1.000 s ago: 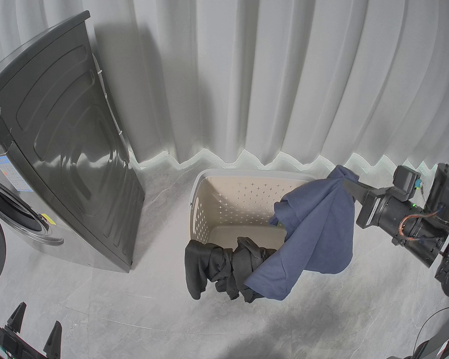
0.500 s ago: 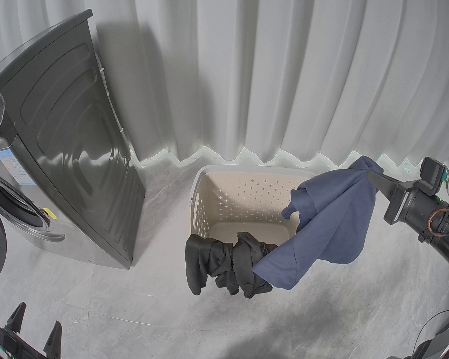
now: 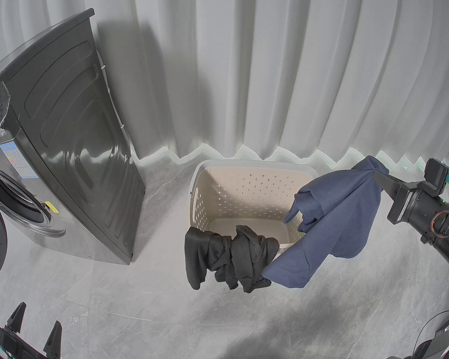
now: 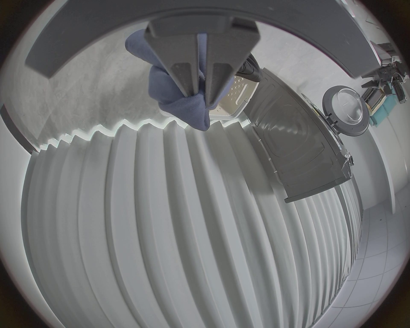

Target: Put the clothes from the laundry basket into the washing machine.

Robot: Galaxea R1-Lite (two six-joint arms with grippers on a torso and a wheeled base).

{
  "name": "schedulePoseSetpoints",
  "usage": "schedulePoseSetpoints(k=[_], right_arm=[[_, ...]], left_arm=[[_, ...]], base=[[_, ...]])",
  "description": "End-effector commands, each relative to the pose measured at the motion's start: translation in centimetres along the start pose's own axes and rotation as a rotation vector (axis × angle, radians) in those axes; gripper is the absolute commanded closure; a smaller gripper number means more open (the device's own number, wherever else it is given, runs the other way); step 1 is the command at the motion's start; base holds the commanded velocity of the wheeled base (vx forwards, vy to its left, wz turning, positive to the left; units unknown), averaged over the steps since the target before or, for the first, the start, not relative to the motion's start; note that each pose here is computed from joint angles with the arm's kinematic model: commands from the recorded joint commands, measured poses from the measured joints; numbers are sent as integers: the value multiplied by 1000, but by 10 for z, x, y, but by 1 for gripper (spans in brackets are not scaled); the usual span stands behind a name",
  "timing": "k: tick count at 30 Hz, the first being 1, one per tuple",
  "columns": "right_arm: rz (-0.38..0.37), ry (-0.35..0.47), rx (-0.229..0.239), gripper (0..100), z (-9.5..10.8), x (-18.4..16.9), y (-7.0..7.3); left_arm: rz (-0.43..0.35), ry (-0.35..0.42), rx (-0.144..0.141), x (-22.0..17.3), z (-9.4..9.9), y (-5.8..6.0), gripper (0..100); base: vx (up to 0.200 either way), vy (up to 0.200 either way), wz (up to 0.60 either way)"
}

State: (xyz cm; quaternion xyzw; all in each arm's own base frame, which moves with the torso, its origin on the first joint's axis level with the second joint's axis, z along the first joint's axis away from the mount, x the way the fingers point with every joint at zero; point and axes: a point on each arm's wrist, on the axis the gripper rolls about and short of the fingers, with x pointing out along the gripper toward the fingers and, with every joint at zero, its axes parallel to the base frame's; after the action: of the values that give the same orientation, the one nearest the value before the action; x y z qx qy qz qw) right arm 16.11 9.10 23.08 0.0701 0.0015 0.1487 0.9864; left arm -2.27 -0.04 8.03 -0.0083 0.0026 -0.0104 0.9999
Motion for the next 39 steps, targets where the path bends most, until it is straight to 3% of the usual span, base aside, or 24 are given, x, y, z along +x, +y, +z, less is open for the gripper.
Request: schedulePoseSetpoints(k=[1, 39], right_arm=[[7, 1, 0, 100, 0, -3, 0], [84, -5, 7, 100, 2, -6, 11]], left_arm=[[-1, -4, 0, 0, -4, 0, 0], [-1, -4, 0, 0, -4, 0, 0]], base=[[0, 200, 0], [0, 200, 0]])
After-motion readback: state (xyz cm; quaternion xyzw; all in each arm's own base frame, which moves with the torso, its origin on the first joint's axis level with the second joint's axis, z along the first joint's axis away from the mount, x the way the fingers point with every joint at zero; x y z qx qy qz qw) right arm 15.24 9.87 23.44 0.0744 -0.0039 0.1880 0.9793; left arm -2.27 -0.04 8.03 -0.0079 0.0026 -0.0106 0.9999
